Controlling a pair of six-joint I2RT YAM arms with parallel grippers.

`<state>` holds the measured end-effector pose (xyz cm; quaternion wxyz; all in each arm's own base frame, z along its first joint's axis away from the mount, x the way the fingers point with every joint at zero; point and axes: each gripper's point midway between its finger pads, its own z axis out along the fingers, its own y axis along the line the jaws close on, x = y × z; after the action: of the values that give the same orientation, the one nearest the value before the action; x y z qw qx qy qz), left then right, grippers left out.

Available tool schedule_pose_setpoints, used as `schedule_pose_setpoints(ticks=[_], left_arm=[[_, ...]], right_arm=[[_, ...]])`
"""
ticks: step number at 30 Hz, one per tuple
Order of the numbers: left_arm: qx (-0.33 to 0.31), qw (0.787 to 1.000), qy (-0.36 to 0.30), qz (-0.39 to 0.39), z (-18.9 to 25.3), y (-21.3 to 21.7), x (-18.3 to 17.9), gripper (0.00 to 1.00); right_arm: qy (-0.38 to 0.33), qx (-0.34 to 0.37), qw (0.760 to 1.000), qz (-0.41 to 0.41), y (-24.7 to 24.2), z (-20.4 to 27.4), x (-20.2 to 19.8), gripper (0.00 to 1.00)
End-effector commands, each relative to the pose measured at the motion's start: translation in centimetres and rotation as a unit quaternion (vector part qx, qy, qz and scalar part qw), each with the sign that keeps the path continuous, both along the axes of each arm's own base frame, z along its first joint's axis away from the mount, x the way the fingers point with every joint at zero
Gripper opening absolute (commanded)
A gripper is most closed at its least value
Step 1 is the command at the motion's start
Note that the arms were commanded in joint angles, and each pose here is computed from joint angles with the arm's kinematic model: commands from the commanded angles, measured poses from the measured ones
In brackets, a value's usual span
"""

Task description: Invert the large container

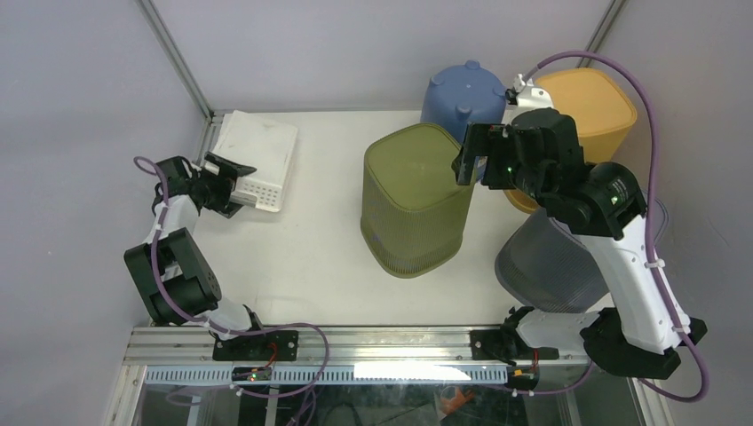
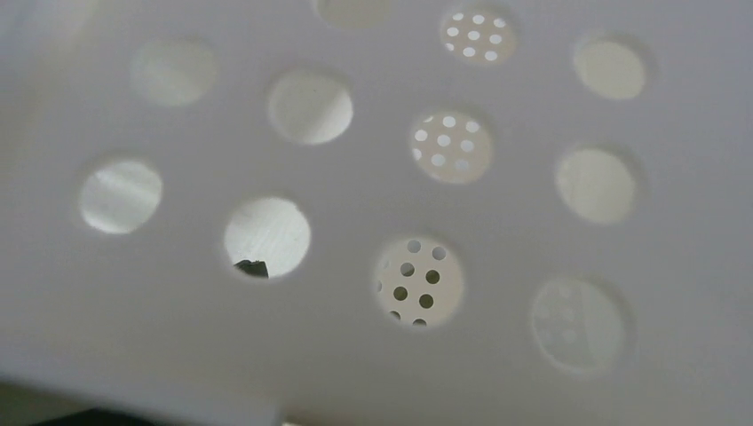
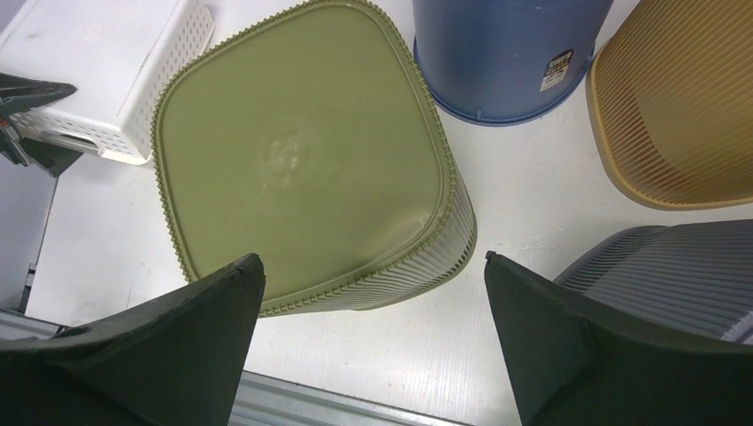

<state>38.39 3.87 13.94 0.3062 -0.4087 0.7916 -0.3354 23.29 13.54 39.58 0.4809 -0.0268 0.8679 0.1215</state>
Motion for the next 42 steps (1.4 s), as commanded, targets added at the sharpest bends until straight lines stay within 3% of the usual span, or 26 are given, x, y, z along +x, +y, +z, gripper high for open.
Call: schedule_pose_setpoints(ticks=[1, 7, 11, 16, 19, 21, 29, 35, 40, 42], left_arm=[[-0.140, 0.989, -0.022, 0.043, 3.1, -1.3, 0.6, 0.99], [-0.192, 0.970, 0.032, 0.147, 2.5, -0.8, -0.6, 0.99], [-0.118, 0.943, 0.198, 0.240, -1.0, 1.8, -3.7, 0.99], [-0.088, 0.907, 0.362, 0.195, -5.4, 1.4, -7.1, 0.99], [-0.080, 0.891, 0.423, 0.146, -7.5, 0.9, -8.2, 0.99], [-0.069, 0.893, 0.430, 0.117, -8.1, 0.6, -8.1, 0.99], [-0.021, 0.945, 0.316, 0.076, -4.7, 0.3, -4.2, 0.99], [0.050, 0.969, 0.234, 0.061, -0.4, 0.7, -3.1, 0.99], [0.153, 0.983, 0.091, 0.039, 7.7, 1.2, -2.4, 0.99], [0.190, 0.982, -0.008, 0.004, 12.7, 0.1, -2.5, 0.99]], right_arm=[[-0.029, 0.033, 0.999, 0.000, 0.1, 1.7, -0.1, 0.99], [-0.026, 0.034, 0.999, 0.001, 0.3, 1.4, -0.1, 0.99], [-0.027, 0.034, 0.999, 0.000, 0.2, 1.4, -0.1, 0.99], [-0.024, 0.036, 0.999, 0.007, 0.8, 1.1, 0.2, 0.99], [-0.021, 0.038, 0.999, 0.012, 1.2, 0.9, 0.3, 0.99], [-0.020, 0.039, 0.999, 0.011, 1.2, 0.8, 0.3, 0.99], [-0.015, 0.044, 0.999, 0.009, 1.3, 0.6, 0.2, 0.99], [-0.014, 0.046, 0.999, 0.010, 1.4, 0.5, 0.3, 0.99], [-0.026, 0.033, 0.999, 0.003, 0.8, 1.1, 0.4, 0.99], [-0.033, 0.025, 0.999, -0.001, 0.5, 1.4, 0.6, 0.99]])
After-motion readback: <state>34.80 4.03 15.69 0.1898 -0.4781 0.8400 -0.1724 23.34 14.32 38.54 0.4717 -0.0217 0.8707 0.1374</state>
